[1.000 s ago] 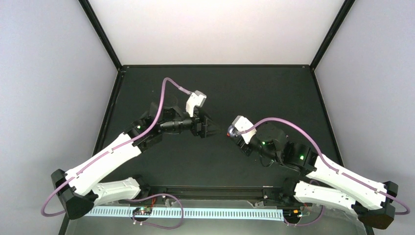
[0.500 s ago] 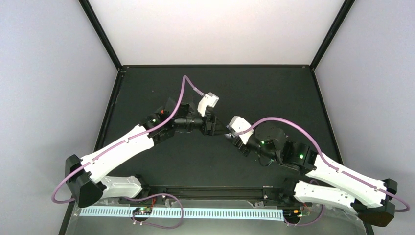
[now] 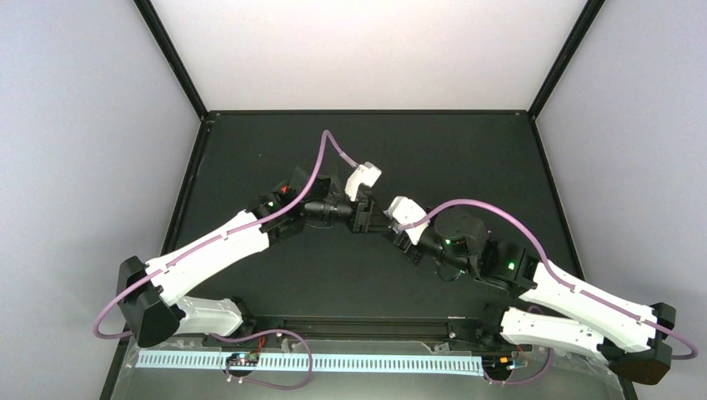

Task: Insert the wireless bluetooth earbuds into the charging case
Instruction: Pick up the charging case at the center of the board.

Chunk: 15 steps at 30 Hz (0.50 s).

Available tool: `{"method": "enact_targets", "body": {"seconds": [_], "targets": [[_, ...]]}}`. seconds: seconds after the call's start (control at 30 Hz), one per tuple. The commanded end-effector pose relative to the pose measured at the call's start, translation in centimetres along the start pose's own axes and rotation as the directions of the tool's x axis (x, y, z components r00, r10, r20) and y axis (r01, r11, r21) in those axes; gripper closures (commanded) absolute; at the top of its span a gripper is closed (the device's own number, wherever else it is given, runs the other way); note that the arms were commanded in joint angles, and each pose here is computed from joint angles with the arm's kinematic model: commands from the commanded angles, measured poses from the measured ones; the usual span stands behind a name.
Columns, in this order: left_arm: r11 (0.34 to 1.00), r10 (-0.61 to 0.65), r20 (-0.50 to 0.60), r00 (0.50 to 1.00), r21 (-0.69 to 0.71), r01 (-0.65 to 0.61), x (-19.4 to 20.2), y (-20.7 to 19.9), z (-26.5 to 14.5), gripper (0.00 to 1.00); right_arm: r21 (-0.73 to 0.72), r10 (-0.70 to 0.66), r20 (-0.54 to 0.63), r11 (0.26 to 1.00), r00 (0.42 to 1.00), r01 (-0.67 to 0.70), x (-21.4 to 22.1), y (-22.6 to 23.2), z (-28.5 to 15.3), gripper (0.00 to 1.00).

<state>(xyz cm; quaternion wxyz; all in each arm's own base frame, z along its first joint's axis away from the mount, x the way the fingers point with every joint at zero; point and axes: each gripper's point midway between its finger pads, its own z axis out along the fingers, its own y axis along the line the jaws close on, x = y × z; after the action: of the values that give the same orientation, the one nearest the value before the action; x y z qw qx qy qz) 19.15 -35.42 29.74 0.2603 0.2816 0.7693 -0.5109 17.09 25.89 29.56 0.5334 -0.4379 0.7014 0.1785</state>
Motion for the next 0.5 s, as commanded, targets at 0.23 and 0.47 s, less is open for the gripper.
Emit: {"method": "enact_targets", "body": {"seconds": [0.23, 0.47], "targets": [[0.996, -0.012, -0.029, 1.0, 0.083, 0.015, -0.03, -1.9, 0.02, 0.74, 0.019, -0.019, 0.074, 1.0, 0.997, 0.018, -2.31, -0.41, -0.29, 0.72], [0.997, -0.015, -0.006, 1.0, 0.082, 0.016, -0.5, -2.01, -0.13, 0.89, 0.001, 0.0, 0.09, 1.0, 0.996, 0.0, -2.85, -0.24, -0.68, 0.59]]}}
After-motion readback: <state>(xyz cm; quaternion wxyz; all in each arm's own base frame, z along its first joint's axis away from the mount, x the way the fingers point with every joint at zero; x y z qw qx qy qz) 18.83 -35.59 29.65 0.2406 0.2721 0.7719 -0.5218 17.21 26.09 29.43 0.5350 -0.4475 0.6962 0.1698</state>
